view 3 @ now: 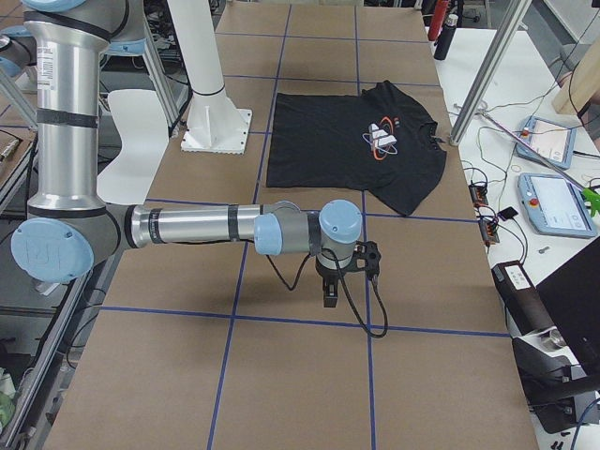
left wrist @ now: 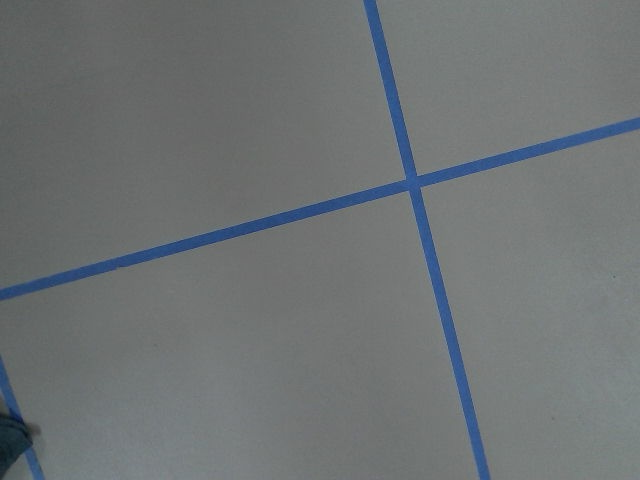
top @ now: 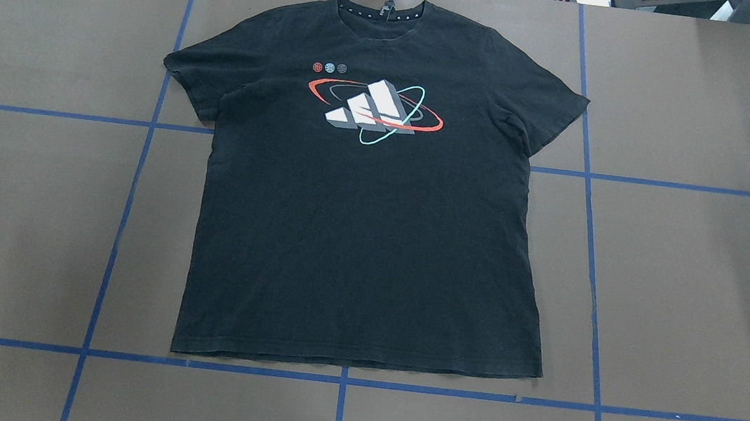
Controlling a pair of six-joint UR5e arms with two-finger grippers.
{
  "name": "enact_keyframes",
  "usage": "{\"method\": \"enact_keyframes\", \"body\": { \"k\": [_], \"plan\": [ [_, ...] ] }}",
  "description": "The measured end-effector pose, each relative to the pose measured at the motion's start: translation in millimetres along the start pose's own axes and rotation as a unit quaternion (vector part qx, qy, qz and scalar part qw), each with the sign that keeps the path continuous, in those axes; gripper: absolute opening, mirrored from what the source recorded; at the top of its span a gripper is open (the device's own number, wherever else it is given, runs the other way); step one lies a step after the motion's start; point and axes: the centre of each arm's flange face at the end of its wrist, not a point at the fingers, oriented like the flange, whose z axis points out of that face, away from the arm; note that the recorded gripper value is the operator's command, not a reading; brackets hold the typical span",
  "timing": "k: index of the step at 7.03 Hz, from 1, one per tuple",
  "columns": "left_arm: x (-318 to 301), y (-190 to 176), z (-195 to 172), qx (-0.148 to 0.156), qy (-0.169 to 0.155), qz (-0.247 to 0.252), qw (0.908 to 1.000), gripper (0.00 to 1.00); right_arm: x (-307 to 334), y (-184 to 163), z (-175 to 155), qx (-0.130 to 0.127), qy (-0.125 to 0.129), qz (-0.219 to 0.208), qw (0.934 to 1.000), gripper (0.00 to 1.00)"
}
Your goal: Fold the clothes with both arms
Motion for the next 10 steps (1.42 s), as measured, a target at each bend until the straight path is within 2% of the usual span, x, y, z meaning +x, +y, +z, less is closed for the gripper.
{"method": "enact_keyframes", "body": {
  "k": [3,5,6,8,10],
  "plan": [
    [-3.4,-0.1,-1.6,-0.001,-0.018,0.001,0.9998,1.0,-26.8,-4.7,-25.2,-0.011,-0.001,-0.005,0.9999,1.0],
    [-5.6,6.7,-4.0,0.0,-0.04,-0.001,0.9992,1.0,-28.5,-0.6,-27.4,-0.013,-0.005,-0.001,0.9999,1.0],
    [-5.8,8.1,-5.6,0.001,-0.051,0.001,0.9987,1.0,-30.3,0.4,-28.2,-0.009,-0.008,-0.004,0.9999,1.0],
    [-3.8,7.7,-6.7,0.005,-0.055,0.007,0.9984,1.0,-37.7,-3.8,-30.4,0.017,-0.015,-0.033,0.9992,1.0],
    [1.0,4.8,-11.7,0.028,-0.055,0.029,0.9977,1.0,-51.6,-18.0,-20.1,0.033,-0.026,-0.073,0.9965,1.0]
  ]
}}
